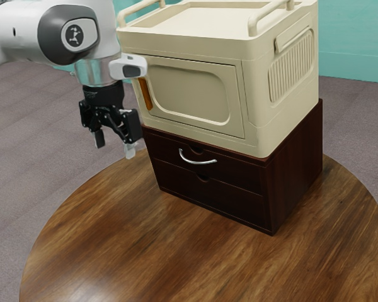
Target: Pull the drawer handle with one arm to open the drawer
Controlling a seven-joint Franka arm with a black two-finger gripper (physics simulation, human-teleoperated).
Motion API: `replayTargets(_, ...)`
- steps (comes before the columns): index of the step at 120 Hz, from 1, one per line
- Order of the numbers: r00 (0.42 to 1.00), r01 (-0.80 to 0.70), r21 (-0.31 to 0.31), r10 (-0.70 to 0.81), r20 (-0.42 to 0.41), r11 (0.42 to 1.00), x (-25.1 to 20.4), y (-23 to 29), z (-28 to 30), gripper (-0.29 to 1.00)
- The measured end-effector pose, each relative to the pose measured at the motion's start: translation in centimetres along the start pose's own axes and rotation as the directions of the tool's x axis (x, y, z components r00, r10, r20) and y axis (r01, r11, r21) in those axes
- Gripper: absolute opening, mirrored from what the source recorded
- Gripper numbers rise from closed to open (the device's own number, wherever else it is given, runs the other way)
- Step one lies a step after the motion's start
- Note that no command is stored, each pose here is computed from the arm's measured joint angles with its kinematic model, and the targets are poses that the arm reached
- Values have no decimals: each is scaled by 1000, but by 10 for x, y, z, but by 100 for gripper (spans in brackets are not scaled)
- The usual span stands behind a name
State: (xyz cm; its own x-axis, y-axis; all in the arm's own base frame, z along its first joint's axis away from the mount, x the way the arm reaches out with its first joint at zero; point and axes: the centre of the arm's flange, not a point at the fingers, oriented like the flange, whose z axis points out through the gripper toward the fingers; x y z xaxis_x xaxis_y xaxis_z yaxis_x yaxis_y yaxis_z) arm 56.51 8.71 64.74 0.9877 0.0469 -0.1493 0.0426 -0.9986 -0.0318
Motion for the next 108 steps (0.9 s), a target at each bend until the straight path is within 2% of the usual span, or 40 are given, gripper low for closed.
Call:
replayTargets(30,1000,16,-28,-16,-14,999,-4,-9,-7,70)
replayTargets(44,984,-5,-19,1,-181,1000,-53,1,-86,70)
replayTargets(58,943,-177,23,176,-282,984,-58,41,-112,70)
replayTargets(70,859,-400,80,404,-316,913,-45,82,-112,70)
replayTargets(80,778,-554,75,547,-309,829,-35,104,-102,70)
replayTargets(90,722,-644,60,632,-282,762,-17,101,-82,70)
replayTargets(100,665,-710,79,702,-253,700,-9,98,-73,70)
replayTargets(108,598,-773,104,773,-214,626,-8,116,-63,70)
